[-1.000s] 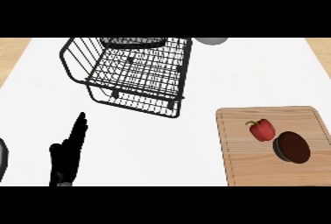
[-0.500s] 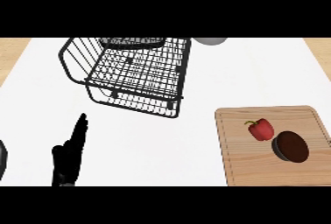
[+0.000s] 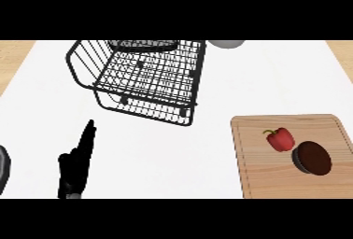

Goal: Pick the cupcake from the cutting board and place it in the tiered basket

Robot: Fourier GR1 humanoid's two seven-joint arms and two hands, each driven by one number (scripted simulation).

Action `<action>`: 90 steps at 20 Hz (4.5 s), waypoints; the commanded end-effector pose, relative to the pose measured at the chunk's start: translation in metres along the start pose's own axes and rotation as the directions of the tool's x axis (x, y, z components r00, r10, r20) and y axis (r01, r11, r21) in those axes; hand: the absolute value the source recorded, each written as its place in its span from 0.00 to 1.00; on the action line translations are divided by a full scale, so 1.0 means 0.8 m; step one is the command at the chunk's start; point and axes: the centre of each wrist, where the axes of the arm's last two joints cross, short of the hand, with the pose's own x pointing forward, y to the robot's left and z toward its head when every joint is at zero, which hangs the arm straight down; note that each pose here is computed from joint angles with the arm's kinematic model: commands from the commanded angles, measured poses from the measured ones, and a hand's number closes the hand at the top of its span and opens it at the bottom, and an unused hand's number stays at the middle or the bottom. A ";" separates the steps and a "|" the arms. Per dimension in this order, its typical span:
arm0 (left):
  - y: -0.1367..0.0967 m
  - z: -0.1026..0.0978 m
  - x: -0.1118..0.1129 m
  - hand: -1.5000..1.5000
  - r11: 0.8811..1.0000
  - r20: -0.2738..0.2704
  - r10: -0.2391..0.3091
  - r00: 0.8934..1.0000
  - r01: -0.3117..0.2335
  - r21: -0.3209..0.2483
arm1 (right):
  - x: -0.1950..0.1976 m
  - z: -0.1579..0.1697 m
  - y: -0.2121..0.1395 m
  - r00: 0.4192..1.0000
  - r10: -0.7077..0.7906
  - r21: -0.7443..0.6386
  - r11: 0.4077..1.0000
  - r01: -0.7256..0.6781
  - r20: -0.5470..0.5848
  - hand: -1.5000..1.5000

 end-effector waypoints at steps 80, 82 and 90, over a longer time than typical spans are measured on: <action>-0.011 0.007 -0.004 0.50 0.999 -0.046 -0.013 0.999 0.011 -0.040 | 0.197 -0.063 0.326 0.855 0.489 0.212 0.829 -0.517 0.173 1.00; 0.003 0.008 -0.003 0.50 1.000 -0.044 -0.007 0.999 0.007 -0.010 | 0.211 -0.065 0.317 0.898 0.414 0.216 0.872 -0.439 0.152 1.00; -0.002 0.010 -0.019 0.50 1.000 -0.058 -0.016 0.998 0.017 0.010 | 0.261 0.015 0.227 0.983 0.041 0.054 0.997 -0.052 0.181 1.00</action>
